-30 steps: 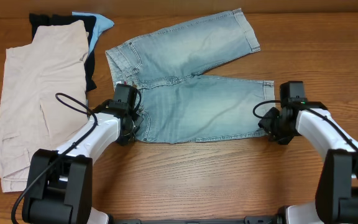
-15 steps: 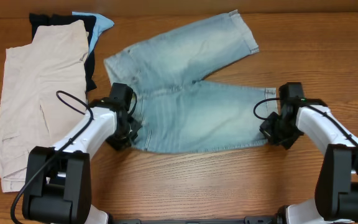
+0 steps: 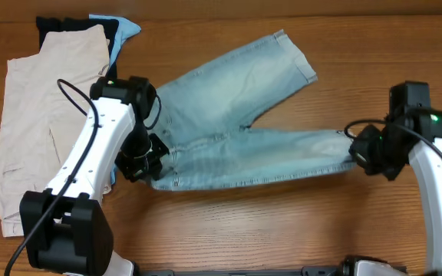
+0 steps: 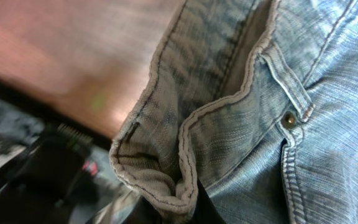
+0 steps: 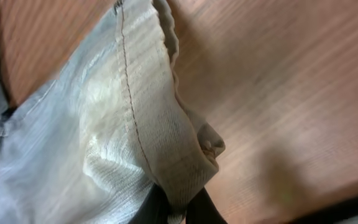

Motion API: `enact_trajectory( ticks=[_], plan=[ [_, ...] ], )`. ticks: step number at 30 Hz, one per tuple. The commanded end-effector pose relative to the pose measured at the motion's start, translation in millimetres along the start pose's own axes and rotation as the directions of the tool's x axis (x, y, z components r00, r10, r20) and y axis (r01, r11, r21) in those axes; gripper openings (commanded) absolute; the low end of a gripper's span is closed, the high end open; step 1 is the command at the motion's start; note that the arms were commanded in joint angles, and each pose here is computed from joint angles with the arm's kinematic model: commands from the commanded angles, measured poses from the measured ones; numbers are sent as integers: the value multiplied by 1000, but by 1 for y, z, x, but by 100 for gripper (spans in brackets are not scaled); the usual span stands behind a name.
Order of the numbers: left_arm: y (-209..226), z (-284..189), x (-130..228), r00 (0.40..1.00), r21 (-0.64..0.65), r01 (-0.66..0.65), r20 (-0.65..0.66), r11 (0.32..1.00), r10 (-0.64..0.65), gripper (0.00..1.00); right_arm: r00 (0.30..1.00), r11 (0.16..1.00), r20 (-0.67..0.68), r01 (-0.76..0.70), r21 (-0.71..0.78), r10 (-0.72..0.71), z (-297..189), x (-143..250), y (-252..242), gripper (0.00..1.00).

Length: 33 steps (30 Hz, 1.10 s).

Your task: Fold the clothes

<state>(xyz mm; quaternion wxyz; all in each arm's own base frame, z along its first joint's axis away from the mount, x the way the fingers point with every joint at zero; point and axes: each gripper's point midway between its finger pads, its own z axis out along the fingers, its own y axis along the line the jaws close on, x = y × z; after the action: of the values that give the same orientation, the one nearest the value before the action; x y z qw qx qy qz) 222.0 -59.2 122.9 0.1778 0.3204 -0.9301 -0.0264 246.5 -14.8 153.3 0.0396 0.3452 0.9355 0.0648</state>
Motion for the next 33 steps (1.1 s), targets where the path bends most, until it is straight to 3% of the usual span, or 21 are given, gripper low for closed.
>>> enact_trajectory(
  ticks=[1, 8, 13, 18, 25, 33],
  plan=[
    [6, -3, 9, 998, -74, -45, 30, 996, 47, 4, 998, 999, 60, 30, 18, -31, -17, -3, -9, 4],
    [10, -4, 15, 972, -182, 165, 197, 969, -128, 4, 991, 998, 122, 63, -16, -61, -17, -18, 1, 6],
    [-1, -7, -13, 921, -88, 266, 316, 960, -226, 4, 966, 992, 247, 98, -79, -76, -14, -58, 25, 7],
    [-5, -21, -59, 804, 53, 390, 467, 919, -367, 4, 915, 977, 395, 151, -152, -80, -7, -111, 61, 8],
    [-21, -40, -106, 705, 250, 410, 523, 877, -479, 4, 867, 944, 479, 260, -204, -136, 27, -143, 123, 11],
    [-48, -71, -148, 597, 381, 302, 639, 874, -485, 4, 790, 893, 588, 377, -246, -171, 65, -162, 193, 14]
  ],
)
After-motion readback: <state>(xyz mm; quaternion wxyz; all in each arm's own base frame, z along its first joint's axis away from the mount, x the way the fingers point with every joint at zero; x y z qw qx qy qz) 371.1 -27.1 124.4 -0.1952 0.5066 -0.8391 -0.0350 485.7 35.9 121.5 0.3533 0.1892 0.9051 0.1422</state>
